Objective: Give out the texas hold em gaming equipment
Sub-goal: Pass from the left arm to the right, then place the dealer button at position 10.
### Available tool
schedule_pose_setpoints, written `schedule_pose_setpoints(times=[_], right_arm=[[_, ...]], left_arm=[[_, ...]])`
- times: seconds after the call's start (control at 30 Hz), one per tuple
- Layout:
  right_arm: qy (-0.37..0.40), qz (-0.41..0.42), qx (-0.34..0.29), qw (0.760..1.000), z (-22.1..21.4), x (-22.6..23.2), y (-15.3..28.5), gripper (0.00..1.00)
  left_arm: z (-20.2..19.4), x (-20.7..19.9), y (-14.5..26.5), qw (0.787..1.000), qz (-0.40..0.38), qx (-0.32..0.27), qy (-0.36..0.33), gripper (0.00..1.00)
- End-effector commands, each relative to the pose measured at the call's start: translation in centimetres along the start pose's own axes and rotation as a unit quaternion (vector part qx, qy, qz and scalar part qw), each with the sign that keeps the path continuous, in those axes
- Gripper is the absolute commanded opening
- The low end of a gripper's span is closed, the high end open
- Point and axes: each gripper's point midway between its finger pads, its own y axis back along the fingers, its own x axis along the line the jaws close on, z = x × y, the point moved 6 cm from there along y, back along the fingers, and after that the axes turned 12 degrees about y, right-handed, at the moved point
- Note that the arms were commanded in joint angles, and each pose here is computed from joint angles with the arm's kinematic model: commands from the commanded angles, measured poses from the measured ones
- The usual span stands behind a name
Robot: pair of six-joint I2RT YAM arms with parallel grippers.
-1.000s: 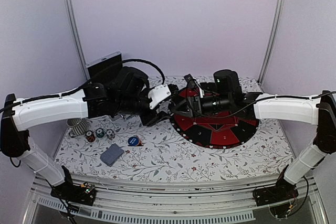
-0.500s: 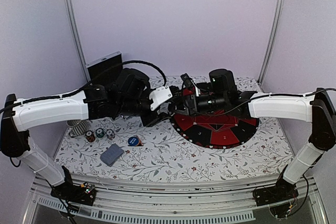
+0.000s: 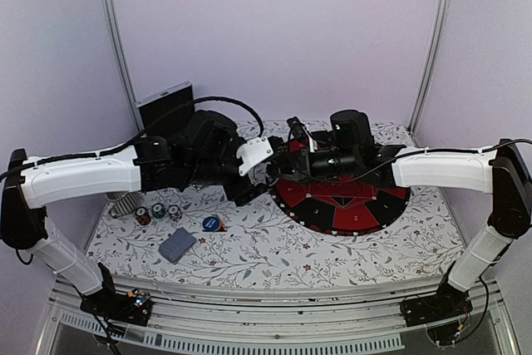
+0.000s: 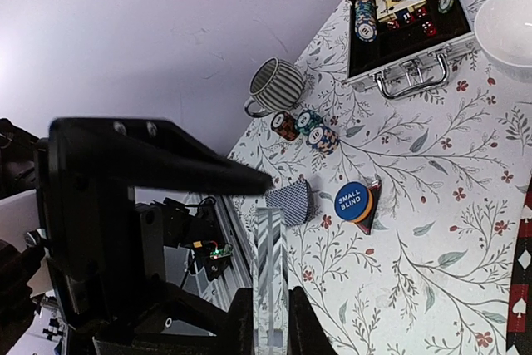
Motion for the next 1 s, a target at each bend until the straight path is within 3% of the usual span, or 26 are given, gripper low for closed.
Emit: schedule_pose_setpoints(times=[0.0,0.03,0.27,0.57,0.77,0.97], right_arm=[[0.011,-0.034,-0.015,0.999,0.1,-1.2,1.8,0.02],[0.008,-0.043,-0.018,0.999,0.1,-1.6,2.3,0.02],[-0.009,-0.141,-0.035,0.989,-0.7,-4.7,7.7,0.02],[-0.066,-0.256,-0.1,0.959,-3.1,-10.5,18.5,0.02],[-0.1,-0.308,-0.123,0.938,-5.0,-13.8,23.4,0.02],[-0.137,-0.349,-0.127,0.918,-6.7,-17.3,26.2,0.02]], left_arm=[[-0.1,0.0,0.1,1.0,0.019,-0.005,0.016,0.93],[-0.2,0.2,0.2,0.999,0.026,-0.006,0.021,0.97],[-0.1,0.9,-0.2,0.996,0.029,-0.033,0.082,0.98],[0.2,0.8,-4.2,0.967,-0.029,-0.052,0.249,0.98],[-2.1,1.5,-5.9,0.944,0.029,-0.076,0.318,0.98],[-2.7,2.2,-4.8,0.936,0.079,-0.103,0.327,0.98]])
